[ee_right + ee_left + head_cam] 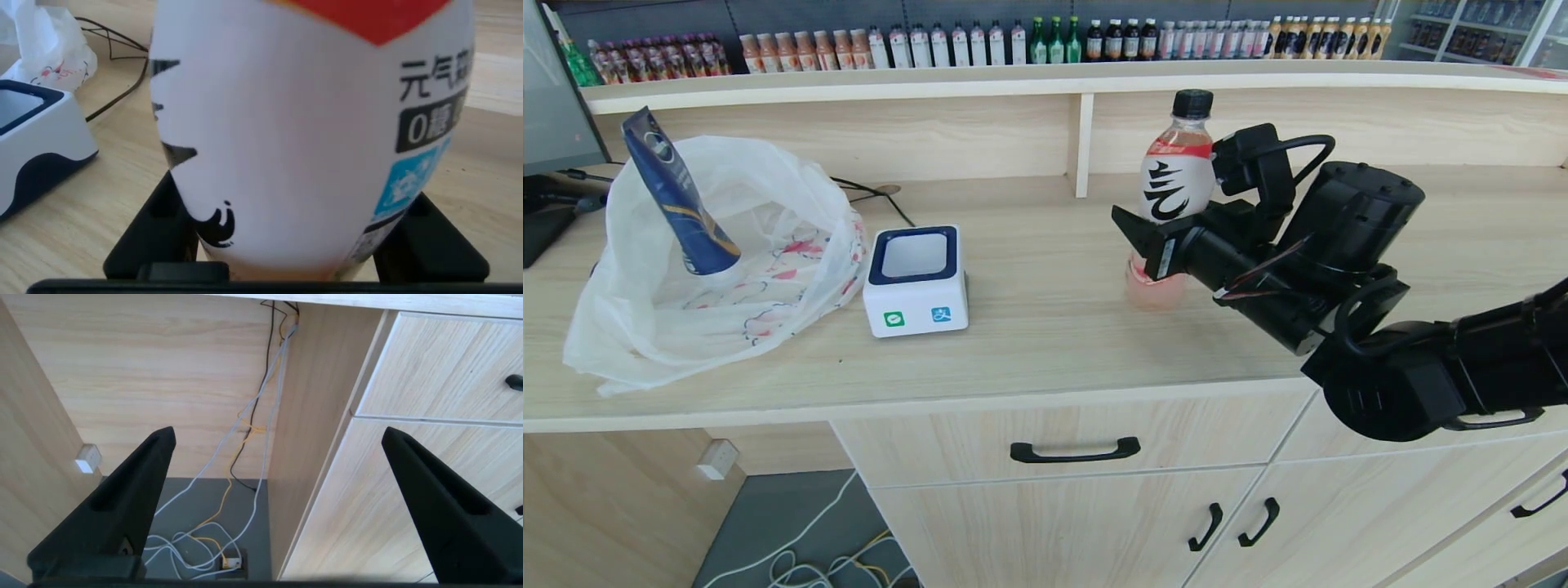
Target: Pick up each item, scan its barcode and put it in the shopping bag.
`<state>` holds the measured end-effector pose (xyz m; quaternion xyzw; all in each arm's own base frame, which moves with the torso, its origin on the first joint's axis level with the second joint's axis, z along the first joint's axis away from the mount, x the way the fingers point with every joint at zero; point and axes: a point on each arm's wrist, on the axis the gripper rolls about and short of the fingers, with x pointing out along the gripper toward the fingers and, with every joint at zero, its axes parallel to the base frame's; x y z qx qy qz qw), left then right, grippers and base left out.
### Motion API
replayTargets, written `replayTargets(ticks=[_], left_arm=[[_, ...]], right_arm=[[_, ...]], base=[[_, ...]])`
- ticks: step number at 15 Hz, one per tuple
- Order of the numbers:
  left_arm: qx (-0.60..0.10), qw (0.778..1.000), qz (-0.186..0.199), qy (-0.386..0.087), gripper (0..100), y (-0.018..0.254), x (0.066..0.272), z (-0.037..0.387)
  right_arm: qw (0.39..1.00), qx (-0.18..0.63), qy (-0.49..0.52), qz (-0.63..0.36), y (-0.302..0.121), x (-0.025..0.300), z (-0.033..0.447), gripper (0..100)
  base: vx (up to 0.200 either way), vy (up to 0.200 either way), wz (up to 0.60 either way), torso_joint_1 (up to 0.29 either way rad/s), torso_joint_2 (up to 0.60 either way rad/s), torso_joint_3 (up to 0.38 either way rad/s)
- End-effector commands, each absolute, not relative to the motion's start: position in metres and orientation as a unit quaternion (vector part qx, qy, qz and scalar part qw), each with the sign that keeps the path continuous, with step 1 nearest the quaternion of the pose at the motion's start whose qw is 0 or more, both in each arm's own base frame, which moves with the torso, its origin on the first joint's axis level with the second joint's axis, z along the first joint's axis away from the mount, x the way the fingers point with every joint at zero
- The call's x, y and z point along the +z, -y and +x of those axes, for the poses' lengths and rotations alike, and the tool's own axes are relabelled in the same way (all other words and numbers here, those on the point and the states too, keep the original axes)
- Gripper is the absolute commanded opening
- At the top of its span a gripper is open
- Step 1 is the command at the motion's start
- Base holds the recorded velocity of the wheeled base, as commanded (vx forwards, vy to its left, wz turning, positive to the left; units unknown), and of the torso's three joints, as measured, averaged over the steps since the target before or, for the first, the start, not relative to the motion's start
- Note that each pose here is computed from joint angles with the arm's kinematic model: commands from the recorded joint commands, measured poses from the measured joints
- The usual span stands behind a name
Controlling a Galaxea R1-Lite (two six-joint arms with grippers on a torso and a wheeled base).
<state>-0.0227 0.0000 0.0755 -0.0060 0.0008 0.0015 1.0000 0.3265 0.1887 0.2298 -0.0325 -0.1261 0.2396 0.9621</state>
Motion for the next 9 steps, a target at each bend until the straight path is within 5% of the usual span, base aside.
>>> replayTargets(ticks=[1, 9], left_arm=[[0.002, 1.000, -0.006, -0.001, 100, 0.0000, 0.0755, -0.0227], [0.001, 1.000, -0.006, -0.001, 100, 0.0000, 0.0755, -0.0227]], right_arm=[[0.962, 0.241, 0.128, -0.032, -0.1889, 0.2317, 0.3250, 0], [0.959, 0.248, 0.135, -0.029, -0.1926, 0.2365, 0.3201, 0]], base=[[0.000, 0.000, 0.00, 0.000, 0.00, 0.000], [0.000, 0.000, 0.00, 0.000, 0.00, 0.000]])
